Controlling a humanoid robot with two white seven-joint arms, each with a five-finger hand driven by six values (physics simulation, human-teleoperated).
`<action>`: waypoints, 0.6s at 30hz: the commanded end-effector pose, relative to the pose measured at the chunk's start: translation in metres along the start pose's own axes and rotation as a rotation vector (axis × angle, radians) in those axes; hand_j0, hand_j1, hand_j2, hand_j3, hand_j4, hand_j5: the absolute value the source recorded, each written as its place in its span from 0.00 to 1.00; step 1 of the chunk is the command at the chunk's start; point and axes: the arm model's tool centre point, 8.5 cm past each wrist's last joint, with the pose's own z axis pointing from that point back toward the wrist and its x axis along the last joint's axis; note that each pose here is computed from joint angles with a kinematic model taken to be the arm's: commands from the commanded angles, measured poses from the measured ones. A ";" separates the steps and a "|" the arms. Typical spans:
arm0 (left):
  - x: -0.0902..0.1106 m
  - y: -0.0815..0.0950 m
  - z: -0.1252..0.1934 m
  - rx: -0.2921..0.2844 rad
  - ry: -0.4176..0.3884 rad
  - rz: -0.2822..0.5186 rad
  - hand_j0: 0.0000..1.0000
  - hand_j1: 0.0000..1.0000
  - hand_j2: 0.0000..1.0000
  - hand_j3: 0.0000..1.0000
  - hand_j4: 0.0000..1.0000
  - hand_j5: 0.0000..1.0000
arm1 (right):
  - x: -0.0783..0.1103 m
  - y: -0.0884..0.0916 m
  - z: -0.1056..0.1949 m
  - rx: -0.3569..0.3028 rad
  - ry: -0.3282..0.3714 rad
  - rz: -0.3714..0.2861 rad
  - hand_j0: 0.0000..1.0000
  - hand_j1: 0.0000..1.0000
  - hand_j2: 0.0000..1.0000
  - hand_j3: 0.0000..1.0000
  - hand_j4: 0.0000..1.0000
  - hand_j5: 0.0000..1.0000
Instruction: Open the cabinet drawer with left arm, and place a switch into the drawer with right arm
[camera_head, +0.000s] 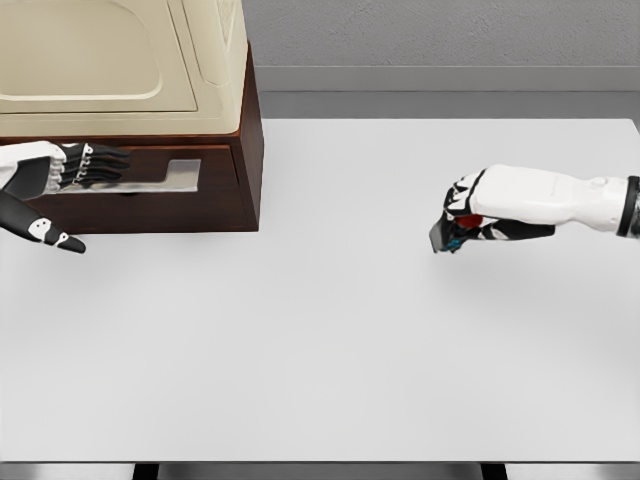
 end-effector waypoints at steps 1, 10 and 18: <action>0.001 -0.002 -0.001 -0.007 0.004 -0.008 1.00 1.00 1.00 1.00 1.00 1.00 | 0.002 0.006 -0.005 0.011 -0.014 -0.017 0.45 0.45 0.45 0.45 0.45 0.45; 0.008 -0.009 0.008 -0.027 0.005 -0.014 1.00 1.00 1.00 1.00 1.00 1.00 | 0.004 -0.007 -0.011 -0.001 -0.030 0.012 0.45 0.45 0.45 0.45 0.45 0.45; 0.008 -0.008 0.020 -0.021 0.021 0.012 1.00 1.00 1.00 1.00 1.00 1.00 | 0.012 -0.017 -0.031 0.003 -0.079 0.040 0.45 0.45 0.45 0.45 0.45 0.45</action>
